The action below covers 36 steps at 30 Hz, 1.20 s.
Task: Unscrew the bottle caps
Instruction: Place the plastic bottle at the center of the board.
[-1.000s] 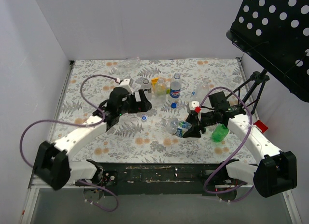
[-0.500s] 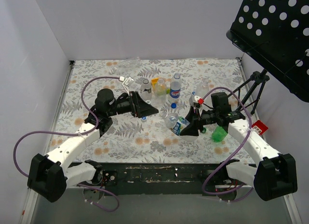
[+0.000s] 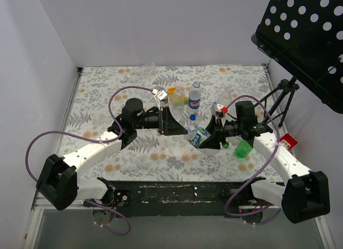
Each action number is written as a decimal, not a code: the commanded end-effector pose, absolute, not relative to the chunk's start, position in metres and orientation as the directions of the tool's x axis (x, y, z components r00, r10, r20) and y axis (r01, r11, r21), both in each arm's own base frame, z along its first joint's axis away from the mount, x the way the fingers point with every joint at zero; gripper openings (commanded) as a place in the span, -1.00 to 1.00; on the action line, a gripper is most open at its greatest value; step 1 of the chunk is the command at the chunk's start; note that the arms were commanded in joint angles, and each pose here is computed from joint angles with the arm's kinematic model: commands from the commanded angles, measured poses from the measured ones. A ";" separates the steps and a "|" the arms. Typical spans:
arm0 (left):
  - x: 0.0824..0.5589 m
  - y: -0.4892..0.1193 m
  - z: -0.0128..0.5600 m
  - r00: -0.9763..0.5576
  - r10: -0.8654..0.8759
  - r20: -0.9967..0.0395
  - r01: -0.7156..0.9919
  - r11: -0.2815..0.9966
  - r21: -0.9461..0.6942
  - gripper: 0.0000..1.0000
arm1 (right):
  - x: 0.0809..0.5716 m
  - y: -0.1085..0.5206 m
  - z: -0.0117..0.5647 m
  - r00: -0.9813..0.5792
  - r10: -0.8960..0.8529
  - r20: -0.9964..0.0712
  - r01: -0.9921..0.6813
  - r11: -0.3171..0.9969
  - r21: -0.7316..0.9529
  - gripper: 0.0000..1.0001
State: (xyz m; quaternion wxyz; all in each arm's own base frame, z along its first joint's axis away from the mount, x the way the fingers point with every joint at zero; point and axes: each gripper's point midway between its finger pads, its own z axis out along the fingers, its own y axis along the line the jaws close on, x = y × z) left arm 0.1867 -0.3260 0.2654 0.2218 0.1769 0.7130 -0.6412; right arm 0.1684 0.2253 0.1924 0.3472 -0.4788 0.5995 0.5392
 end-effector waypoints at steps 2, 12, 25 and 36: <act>0.202 -0.335 0.285 -0.797 -0.081 -0.599 0.588 0.124 -0.799 0.40 | 0.166 0.226 0.195 -0.294 -0.181 -0.938 -0.949 -0.064 0.310 -0.68; 0.217 -0.333 0.285 -0.776 -0.133 -0.616 0.590 0.194 -0.784 0.13 | 0.165 0.225 0.193 -0.297 -0.183 -0.937 -0.948 -0.063 0.312 -0.68; 0.214 -0.333 0.287 -0.769 -0.121 -0.628 0.603 0.188 -0.775 -0.25 | 0.167 0.225 0.192 -0.293 -0.188 -0.937 -0.950 -0.054 0.308 -0.68; 0.204 -0.327 0.291 -0.755 -0.088 -0.650 0.629 0.183 -0.755 0.10 | 0.169 0.225 0.191 -0.290 -0.193 -0.937 -0.952 -0.039 0.302 -0.67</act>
